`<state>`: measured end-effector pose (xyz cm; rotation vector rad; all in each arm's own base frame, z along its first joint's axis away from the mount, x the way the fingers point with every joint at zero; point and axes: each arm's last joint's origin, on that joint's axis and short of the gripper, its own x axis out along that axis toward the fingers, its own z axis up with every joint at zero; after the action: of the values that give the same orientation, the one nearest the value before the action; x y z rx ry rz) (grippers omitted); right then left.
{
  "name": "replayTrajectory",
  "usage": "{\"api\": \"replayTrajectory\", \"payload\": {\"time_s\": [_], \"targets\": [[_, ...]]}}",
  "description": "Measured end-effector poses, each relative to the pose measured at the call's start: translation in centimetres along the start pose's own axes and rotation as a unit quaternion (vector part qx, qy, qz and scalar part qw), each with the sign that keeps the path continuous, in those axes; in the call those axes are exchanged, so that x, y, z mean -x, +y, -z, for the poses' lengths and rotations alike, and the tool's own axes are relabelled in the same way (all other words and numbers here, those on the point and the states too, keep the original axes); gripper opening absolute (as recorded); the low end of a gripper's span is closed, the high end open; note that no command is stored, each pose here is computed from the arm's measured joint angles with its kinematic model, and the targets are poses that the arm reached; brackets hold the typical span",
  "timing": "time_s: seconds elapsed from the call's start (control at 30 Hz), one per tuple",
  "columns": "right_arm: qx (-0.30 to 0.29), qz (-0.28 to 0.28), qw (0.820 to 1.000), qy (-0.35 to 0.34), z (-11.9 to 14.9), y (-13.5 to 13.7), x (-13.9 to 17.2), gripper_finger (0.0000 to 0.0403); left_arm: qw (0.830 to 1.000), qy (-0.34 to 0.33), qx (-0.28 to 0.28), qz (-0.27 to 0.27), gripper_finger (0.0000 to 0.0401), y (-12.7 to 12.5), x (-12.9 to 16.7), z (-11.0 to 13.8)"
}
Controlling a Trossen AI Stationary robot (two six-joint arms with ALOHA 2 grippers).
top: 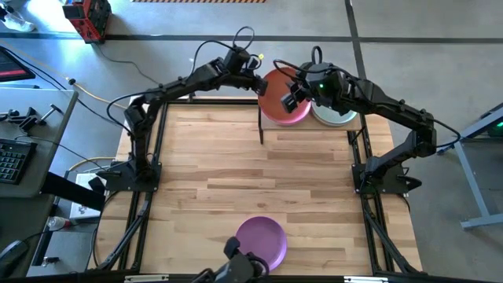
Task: Place and stack plates onto a shelf
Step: Stack the orange plate on top of the pink plate on the shelf
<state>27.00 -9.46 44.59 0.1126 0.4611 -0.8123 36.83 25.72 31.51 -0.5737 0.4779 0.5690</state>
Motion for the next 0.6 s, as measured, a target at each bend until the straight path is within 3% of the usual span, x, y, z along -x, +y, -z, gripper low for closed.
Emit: {"api": "replayTrajectory", "payload": {"time_s": [0.6], "targets": [[-0.007, 0.002, 1.000, 0.011, 0.23, -0.04, 0.00, 0.0083, 1.000, 0.006, -0.002, 0.001, 0.0007, -0.10, -0.62, 0.35]]}}
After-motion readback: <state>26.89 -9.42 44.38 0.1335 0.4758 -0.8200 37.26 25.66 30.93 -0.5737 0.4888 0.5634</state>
